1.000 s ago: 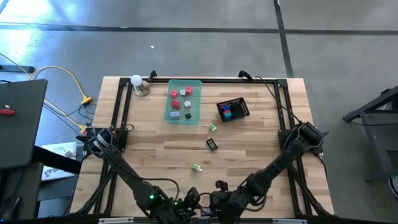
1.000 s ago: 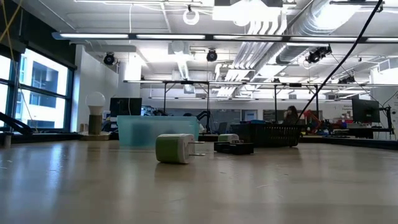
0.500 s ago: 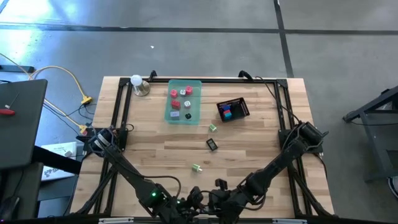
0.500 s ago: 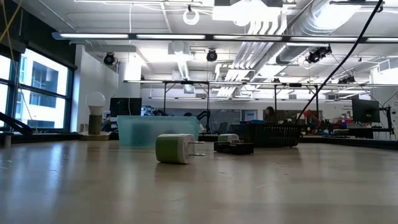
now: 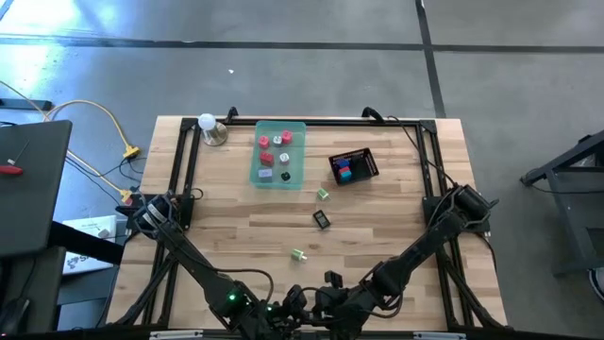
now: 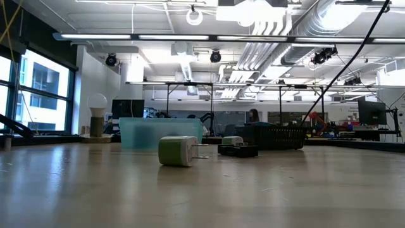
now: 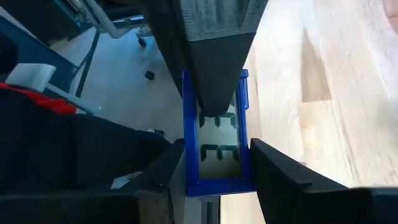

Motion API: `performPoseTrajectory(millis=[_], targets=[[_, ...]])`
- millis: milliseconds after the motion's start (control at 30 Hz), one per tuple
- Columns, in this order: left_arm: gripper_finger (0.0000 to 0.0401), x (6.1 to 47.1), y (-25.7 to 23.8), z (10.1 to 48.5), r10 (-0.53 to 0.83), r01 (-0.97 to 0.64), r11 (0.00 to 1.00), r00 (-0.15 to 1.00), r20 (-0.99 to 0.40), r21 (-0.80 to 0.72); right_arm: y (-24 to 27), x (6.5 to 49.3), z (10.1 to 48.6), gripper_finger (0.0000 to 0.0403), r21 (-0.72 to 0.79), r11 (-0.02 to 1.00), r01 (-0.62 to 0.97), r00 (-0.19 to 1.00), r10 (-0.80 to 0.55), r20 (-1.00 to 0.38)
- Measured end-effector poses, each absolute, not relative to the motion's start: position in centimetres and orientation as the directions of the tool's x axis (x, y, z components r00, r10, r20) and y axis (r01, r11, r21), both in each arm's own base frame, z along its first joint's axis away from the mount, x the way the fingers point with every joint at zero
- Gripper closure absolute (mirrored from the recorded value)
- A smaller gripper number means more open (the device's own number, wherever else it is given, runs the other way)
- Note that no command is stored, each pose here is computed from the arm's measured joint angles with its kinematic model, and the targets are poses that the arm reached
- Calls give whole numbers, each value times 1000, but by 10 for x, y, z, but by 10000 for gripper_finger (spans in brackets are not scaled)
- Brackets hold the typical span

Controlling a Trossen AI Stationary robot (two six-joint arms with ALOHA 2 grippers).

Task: Pick & Place Office items
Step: Put the dark blue digital clock into the black bin

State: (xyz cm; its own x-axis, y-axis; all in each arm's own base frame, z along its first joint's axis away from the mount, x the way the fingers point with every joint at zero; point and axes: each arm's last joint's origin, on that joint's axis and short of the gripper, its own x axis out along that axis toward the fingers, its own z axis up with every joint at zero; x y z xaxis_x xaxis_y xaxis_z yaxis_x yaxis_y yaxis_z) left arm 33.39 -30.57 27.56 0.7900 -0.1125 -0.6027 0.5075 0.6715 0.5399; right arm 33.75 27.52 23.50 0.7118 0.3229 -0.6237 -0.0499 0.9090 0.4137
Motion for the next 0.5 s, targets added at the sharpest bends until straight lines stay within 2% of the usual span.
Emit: performPoseTrajectory(millis=[233,500], targets=[[246,338,-301,276,-87,488,675,797,-598,553,276,338,236,271,421,905,-54,719,328,-613],[328,338,-301,276,-78,475,682,803,-591,555,276,338,237,271,430,901,-53,718,334,-611]])
